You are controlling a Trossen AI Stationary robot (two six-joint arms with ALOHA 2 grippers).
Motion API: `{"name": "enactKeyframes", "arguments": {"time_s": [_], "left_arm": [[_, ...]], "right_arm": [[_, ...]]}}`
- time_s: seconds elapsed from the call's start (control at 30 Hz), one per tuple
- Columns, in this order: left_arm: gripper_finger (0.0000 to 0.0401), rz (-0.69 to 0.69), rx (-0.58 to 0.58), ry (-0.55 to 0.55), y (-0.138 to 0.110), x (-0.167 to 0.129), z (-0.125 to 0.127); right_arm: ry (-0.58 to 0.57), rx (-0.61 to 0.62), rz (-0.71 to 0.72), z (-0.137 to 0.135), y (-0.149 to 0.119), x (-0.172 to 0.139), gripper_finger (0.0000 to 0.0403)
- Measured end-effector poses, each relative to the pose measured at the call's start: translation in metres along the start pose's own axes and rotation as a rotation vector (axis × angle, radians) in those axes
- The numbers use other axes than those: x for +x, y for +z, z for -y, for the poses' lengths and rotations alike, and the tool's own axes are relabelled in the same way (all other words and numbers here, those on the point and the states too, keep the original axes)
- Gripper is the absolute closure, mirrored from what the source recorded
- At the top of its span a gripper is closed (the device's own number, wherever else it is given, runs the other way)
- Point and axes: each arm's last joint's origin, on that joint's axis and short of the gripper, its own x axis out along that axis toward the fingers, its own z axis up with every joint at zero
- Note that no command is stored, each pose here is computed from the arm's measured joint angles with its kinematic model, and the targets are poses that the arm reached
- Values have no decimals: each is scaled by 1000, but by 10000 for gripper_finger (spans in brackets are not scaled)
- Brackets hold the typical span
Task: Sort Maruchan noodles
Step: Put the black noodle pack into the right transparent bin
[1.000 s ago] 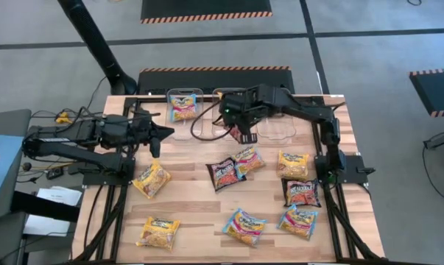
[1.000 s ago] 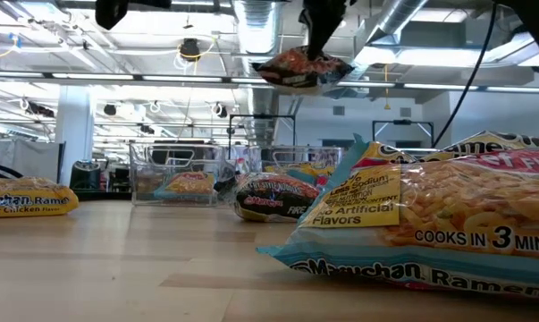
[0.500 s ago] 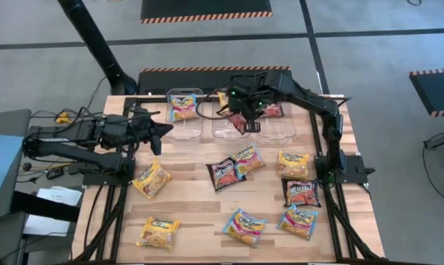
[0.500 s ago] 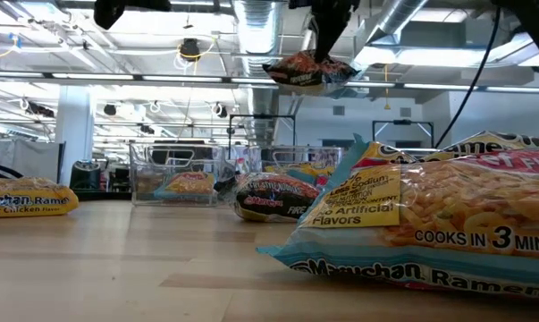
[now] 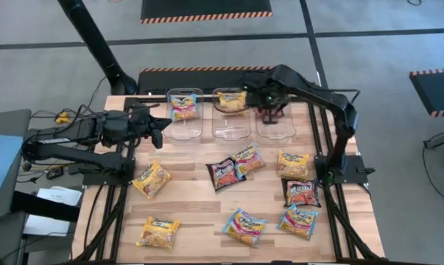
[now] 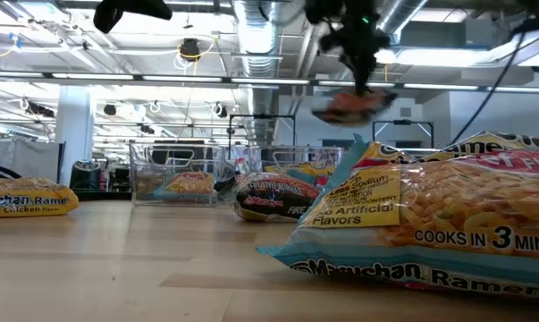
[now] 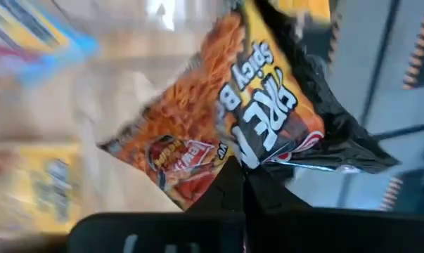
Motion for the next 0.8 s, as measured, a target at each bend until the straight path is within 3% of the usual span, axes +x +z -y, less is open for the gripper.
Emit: {"name": "enactKeyframes", "arguments": {"time_s": [0.27,0.8], "left_arm": [[401,14,-12,38,3,3,-5],[401,14,5,42,3,3,-6]], "right_arm": [[-198,-185,-87,-1,-22,31,400],[-126,-441,-281,-5,-45,97,396]]}}
